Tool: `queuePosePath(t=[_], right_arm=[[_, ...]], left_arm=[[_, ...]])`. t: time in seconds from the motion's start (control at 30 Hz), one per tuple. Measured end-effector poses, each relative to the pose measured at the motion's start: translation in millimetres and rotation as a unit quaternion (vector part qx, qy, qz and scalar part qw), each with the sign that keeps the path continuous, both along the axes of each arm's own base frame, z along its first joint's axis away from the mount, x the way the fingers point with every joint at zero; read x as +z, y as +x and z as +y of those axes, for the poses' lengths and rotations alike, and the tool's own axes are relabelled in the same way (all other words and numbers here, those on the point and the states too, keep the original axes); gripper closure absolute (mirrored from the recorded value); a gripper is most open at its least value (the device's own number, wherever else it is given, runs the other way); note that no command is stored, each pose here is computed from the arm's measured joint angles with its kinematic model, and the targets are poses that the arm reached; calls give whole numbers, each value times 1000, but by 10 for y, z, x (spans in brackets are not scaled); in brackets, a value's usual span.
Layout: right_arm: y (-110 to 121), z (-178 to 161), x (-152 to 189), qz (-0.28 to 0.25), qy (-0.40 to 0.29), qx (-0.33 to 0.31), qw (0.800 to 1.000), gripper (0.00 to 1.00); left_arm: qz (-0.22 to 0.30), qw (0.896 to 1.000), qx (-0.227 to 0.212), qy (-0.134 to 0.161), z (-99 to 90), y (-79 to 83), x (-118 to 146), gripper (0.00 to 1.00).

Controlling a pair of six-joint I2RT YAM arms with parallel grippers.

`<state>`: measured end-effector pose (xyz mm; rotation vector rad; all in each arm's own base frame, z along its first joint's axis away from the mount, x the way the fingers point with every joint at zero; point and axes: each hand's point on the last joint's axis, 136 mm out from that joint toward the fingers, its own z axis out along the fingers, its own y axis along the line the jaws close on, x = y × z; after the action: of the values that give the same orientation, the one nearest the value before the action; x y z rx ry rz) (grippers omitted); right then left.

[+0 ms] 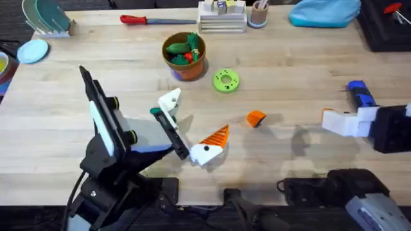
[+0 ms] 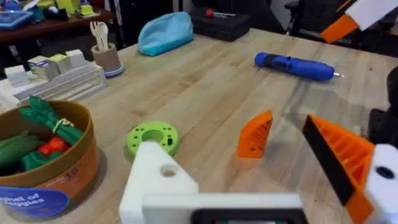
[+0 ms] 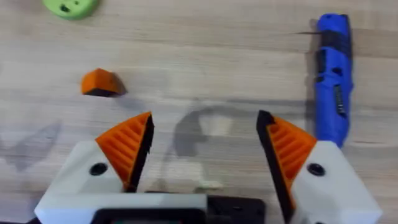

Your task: Pick up the gripper from the table and insert it into the empty holder that is missing its gripper. Then pick up a screw, insert it into the mounting hole, and use the screwdriver to tighten it. Finally, clean up the table by picking up the vegetable and placing it into the bucket.

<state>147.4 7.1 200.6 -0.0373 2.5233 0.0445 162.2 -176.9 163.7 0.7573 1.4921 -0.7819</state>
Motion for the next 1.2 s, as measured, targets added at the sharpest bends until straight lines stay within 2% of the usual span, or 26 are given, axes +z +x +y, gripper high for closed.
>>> queuePosePath(t=[0.2, 0.33, 0.53, 0.77, 0.97, 1.2], right_arm=[[-1, -158, 0, 0, -62, 8, 998, 10], [-1, -143, -1, 0, -60, 13, 998, 10], [80, 244, 67, -19, 34, 74, 996, 9], [148, 599, -121, 60, 77, 157, 983, 7], [203, 922, -301, 112, 63, 237, 963, 7], [486, 1205, -419, 123, 88, 228, 962, 7]], left_arm=[[0, 1000, 0, 0, 0, 0, 0, 7], [0, 1000, 0, 0, 0, 0, 0, 7], [0, 1000, 0, 0, 0, 0, 0, 8], [0, 1000, 0, 0, 0, -1, 0, 8], [0, 1000, 0, 0, 0, 0, -1, 8], [0, 1000, 0, 0, 0, 0, 0, 8]])
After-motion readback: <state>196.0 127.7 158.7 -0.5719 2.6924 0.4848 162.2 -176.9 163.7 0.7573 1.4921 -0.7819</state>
